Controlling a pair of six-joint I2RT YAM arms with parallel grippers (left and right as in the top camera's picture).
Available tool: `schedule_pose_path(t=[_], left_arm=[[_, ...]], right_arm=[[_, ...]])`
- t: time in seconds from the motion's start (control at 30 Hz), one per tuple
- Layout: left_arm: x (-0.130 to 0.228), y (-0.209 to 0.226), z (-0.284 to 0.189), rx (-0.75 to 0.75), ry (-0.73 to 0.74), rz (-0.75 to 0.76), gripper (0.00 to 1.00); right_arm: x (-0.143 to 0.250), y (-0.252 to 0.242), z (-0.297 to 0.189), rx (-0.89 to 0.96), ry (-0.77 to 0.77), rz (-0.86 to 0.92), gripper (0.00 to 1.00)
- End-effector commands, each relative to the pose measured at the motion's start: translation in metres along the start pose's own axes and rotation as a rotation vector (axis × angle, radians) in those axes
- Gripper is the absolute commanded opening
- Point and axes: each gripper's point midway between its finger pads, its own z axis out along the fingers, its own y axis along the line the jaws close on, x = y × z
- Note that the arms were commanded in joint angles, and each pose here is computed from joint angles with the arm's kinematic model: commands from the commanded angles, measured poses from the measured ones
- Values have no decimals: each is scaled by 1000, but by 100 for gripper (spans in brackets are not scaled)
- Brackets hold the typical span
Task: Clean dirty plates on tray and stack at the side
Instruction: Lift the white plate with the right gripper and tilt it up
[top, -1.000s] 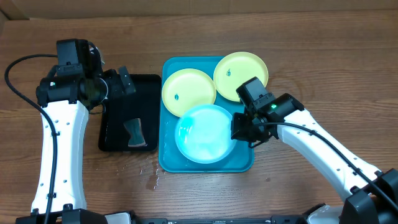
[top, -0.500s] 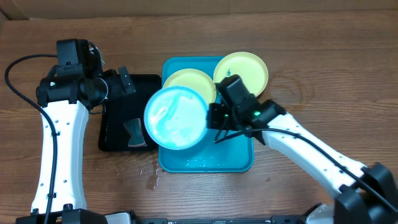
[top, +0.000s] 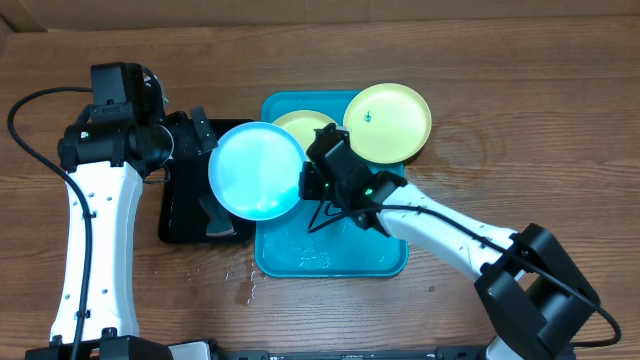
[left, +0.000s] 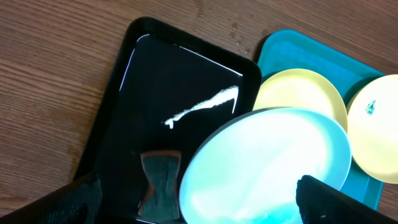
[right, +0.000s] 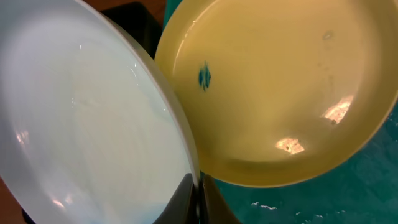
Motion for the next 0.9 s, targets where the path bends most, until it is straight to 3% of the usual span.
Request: schedule_pose_path(t=[0.0, 0.43, 0.87], left_arm=[[-7, -3, -8, 13, -28, -17, 100], [-7, -3, -8, 13, -28, -17, 100], [-7, -3, -8, 13, -28, -17, 100]], right_arm=[[-21, 13, -7, 35, -136, -21, 4], [-42, 46, -21, 40, -375, -98, 4], [-41, 61, -16, 41, -439, -219, 4]])
